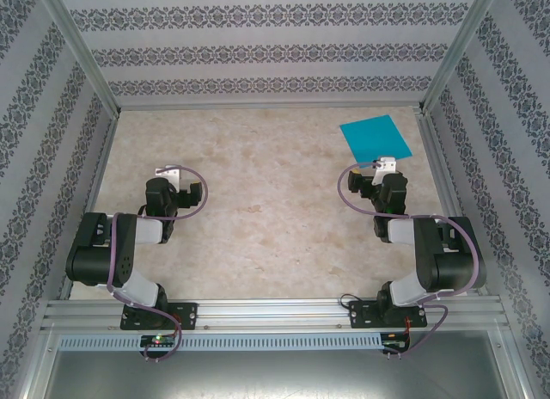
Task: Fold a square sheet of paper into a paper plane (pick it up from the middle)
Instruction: Move the square sheet of paper to the center of the table.
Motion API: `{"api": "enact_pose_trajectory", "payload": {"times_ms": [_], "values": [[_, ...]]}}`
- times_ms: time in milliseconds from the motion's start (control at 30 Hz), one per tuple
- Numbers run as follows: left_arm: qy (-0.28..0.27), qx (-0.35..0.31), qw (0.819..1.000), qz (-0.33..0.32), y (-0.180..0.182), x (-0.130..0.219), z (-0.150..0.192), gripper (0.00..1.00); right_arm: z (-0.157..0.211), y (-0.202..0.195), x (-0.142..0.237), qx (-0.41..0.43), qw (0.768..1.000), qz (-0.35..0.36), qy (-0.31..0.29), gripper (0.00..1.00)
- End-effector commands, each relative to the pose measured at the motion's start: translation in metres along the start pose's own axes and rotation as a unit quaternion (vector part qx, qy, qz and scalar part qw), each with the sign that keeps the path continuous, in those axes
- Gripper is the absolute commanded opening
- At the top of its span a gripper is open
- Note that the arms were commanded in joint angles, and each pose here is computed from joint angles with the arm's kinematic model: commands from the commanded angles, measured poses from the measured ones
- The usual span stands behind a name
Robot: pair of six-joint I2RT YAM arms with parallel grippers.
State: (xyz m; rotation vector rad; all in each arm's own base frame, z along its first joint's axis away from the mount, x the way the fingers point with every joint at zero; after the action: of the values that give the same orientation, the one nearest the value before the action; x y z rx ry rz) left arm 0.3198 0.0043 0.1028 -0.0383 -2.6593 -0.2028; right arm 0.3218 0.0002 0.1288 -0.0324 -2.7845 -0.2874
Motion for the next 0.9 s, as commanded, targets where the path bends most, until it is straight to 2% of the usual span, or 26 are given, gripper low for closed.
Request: {"api": "enact_pose_trajectory", "payload": {"times_ms": [0, 200, 367, 433, 500, 633, 767, 867], "values": [[-0.034, 0.002, 0.999, -0.003, 0.003, -0.001, -0.012, 1.00, -0.002, 0.001, 0.001, 0.006, 1.000, -0.002, -0.013, 0.98], [-0.033, 0.005, 0.999, -0.008, 0.005, 0.003, -0.018, 1.00, -0.005, 0.000, 0.005, 0.001, 1.000, 0.009, -0.020, 0.98], [-0.021, 0.012, 1.000, -0.019, 0.011, 0.022, -0.048, 1.00, -0.028, 0.005, 0.020, -0.001, 1.000, 0.013, 0.002, 0.98], [-0.037, 0.039, 0.998, -0.017, 0.013, 0.032, -0.063, 1.00, -0.045, 0.010, 0.028, -0.018, 1.000, 0.004, 0.002, 0.98], [-0.042, 0.072, 0.997, 0.002, 0.012, 0.038, -0.076, 1.00, -0.060, 0.018, 0.035, -0.040, 0.999, -0.021, 0.008, 0.97], [-0.013, 0.148, 0.986, 0.073, 0.002, 0.040, -0.095, 1.00, -0.080, 0.031, 0.037, -0.077, 0.994, -0.051, 0.060, 0.97], [0.023, 0.227, 0.958, 0.176, -0.017, 0.029, -0.108, 1.00, -0.091, 0.036, 0.025, -0.094, 0.985, -0.041, 0.136, 0.97], [0.051, 0.261, 0.936, 0.231, -0.032, 0.022, -0.119, 1.00, -0.099, 0.034, 0.015, -0.086, 0.983, -0.020, 0.163, 0.97]]}}
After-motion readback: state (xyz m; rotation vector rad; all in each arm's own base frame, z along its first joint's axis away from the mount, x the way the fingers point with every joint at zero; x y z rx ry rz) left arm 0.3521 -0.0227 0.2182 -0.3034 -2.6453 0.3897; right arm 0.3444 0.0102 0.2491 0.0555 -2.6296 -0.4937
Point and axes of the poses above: each hand's point on the last joint's axis, 136 mm out from that joint toward the fingers, its own x axis back along the fingers, its own y axis along the line the jaws close on, z = x × y, the point moved 8 cm from there along x, back along the fingers, and after that the axes turned 9 degrees about -x, right-handed, at the moved point
